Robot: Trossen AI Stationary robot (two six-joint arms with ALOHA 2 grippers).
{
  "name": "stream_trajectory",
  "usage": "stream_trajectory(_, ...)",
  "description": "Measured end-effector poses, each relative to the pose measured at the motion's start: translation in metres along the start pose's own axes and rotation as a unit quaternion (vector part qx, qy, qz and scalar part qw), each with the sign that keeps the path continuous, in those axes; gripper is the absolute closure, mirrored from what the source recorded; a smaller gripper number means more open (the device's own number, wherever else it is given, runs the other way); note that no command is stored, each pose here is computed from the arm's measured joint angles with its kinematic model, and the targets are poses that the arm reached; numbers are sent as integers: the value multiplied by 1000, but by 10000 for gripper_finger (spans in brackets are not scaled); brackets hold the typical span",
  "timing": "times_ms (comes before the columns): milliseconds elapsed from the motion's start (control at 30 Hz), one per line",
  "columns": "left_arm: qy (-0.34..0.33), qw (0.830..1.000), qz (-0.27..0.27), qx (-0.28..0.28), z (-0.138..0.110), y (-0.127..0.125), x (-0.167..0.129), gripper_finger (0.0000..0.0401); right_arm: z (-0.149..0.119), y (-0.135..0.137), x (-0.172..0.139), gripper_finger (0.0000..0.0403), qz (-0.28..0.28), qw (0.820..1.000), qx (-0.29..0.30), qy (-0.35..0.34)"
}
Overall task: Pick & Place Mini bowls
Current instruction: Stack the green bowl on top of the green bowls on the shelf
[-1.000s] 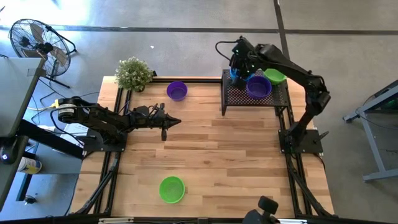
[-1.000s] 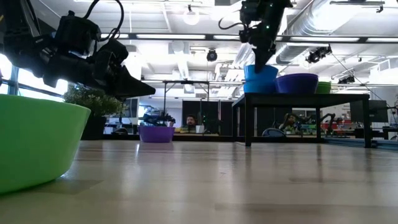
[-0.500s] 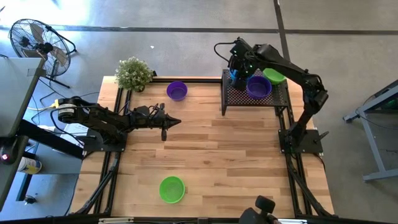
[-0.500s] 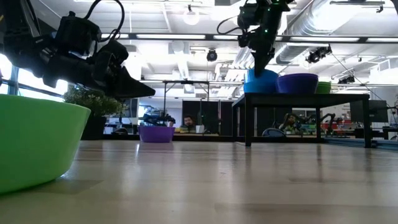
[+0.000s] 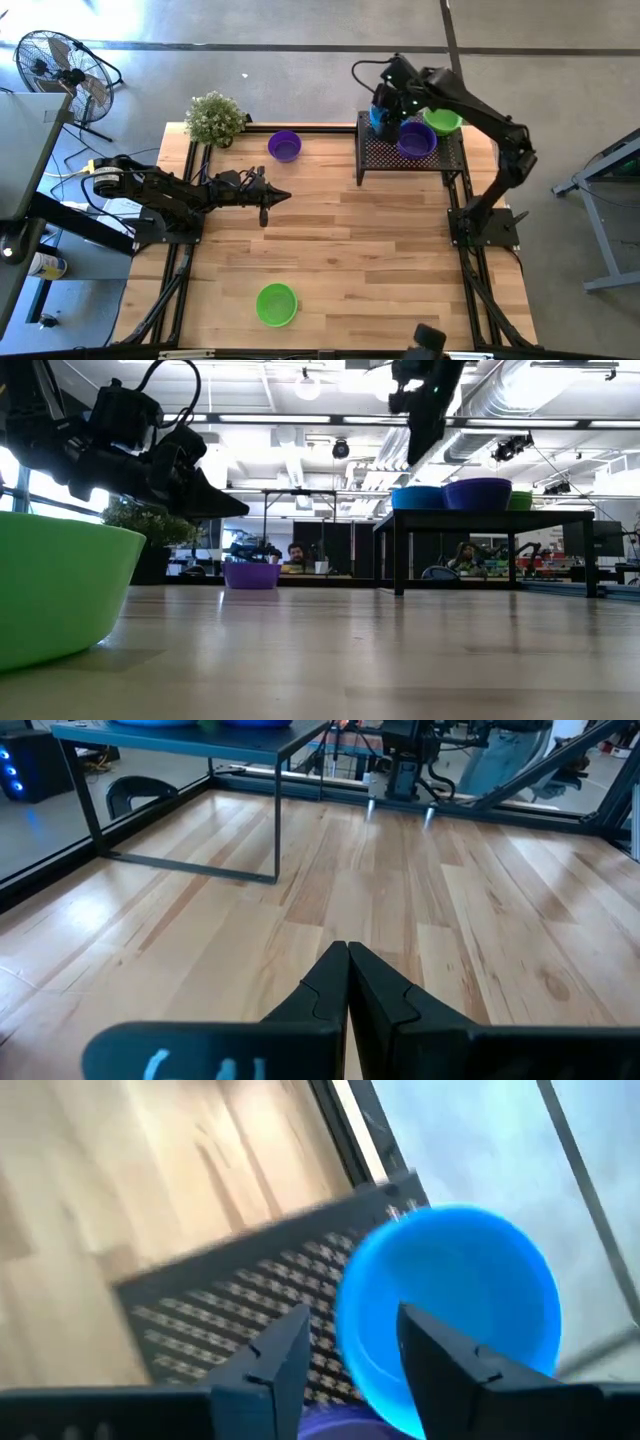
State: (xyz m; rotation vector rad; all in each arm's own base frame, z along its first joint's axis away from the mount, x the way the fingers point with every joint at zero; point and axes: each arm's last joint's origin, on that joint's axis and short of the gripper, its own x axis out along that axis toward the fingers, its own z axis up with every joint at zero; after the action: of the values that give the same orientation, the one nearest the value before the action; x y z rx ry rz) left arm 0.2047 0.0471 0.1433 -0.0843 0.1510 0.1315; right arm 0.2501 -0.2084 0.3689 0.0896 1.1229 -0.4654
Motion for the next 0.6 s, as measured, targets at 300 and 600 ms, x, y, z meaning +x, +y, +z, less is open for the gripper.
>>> stream_trajectory(300, 2, 1000, 0, 3, 0, 0, 0, 400, -35, 53, -11, 387, 85, 987, -61, -122)
stream_trajectory(600, 11, 999, -46, -13, 0, -2, 2, 400, -91, 130, 14, 381, 143, 930, -80, -328)
